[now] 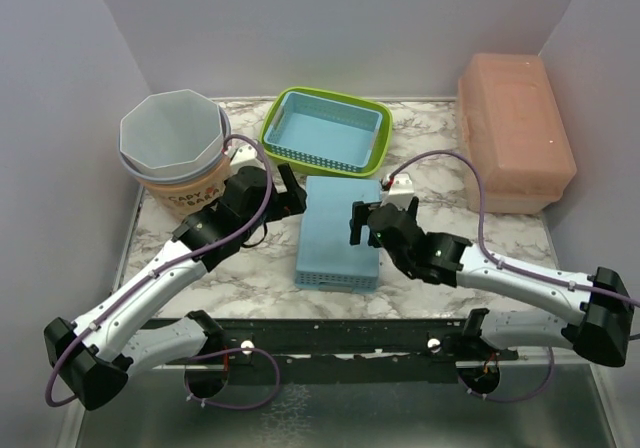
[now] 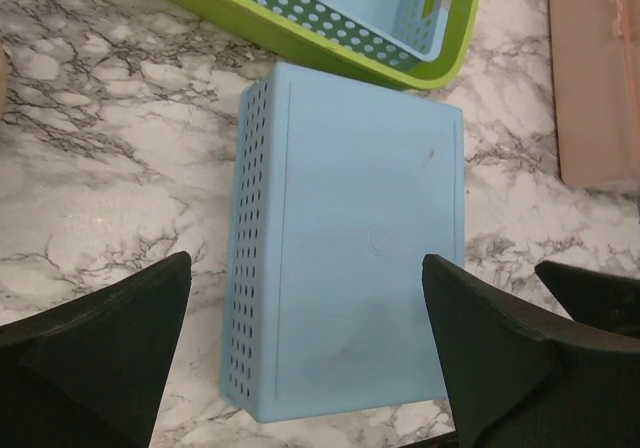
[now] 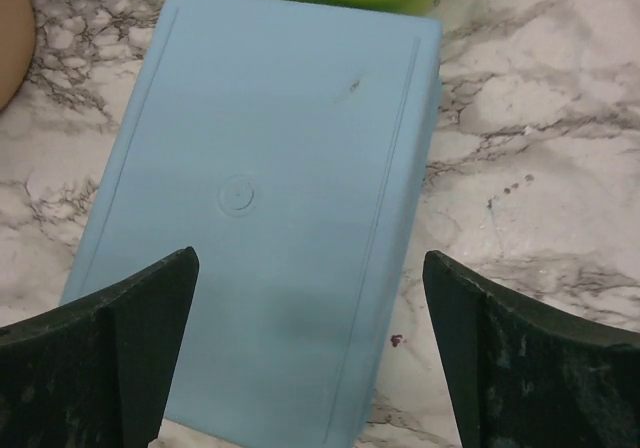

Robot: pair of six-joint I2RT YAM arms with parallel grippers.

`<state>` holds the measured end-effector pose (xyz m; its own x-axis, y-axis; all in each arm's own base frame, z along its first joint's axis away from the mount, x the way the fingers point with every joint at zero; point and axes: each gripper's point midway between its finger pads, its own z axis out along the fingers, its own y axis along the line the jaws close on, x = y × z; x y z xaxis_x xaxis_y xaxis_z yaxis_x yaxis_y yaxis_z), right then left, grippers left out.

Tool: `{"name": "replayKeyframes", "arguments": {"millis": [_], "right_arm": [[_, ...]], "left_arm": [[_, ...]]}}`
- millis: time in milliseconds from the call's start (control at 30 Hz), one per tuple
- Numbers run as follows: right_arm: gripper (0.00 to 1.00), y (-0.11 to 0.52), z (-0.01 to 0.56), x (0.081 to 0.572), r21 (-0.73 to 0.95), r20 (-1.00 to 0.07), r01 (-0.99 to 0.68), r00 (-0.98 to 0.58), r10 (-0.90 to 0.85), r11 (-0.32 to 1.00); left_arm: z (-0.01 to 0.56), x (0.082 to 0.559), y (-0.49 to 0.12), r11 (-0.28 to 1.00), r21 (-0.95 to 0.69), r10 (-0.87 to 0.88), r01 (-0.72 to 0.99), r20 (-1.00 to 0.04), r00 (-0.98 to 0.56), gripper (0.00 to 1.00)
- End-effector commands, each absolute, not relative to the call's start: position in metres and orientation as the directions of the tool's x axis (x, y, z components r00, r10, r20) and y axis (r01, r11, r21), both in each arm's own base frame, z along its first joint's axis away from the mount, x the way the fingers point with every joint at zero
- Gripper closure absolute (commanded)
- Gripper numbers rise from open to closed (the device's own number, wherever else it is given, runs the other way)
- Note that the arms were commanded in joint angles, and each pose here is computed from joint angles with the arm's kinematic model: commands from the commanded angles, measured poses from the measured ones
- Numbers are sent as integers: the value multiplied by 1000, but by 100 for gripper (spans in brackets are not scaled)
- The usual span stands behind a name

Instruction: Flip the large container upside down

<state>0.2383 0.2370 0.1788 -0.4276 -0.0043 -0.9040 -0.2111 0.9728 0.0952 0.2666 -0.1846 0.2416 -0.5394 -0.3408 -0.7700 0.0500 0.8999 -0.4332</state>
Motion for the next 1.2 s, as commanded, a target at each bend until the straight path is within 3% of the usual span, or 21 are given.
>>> {"name": "replayKeyframes", "arguments": {"millis": [0,167,233,300,500,600,800,933,1167], "right_arm": [[3,258,152,234,376,-718,-105,-661,218,920],[5,252,131,251,508,-577,12,-738,351,861],[14,243,120,259,530,-508,82,-766,393,844],[22,241,119,265,526,-515,59,-772,372,849],[22,250,116,274,482,-519,-17,-811,269,876],[26,243,107,278,420,-525,1,-815,244,907],[25,216,107,277,325,-603,-6,-772,203,946],[26,227,93,266,317,-546,-88,-831,106,944],[21,193,86,278,122,-572,16,-816,83,992]], "left_arm": [[213,255,-198,901,-420,-262,111,-729,-633,1],[173,244,-204,914,-383,-177,136,-677,-715,1],[161,240,-207,914,-377,-149,148,-652,-743,1],[153,236,-212,909,-383,-127,165,-631,-765,2],[127,231,-218,905,-393,-110,163,-587,-802,8],[110,227,-219,914,-385,-113,131,-549,-828,20],[99,207,-233,888,-414,-56,198,-527,-848,29],[102,194,-249,850,-469,-40,239,-511,-859,38],[103,173,-278,810,-497,25,311,-500,-866,49]]}}
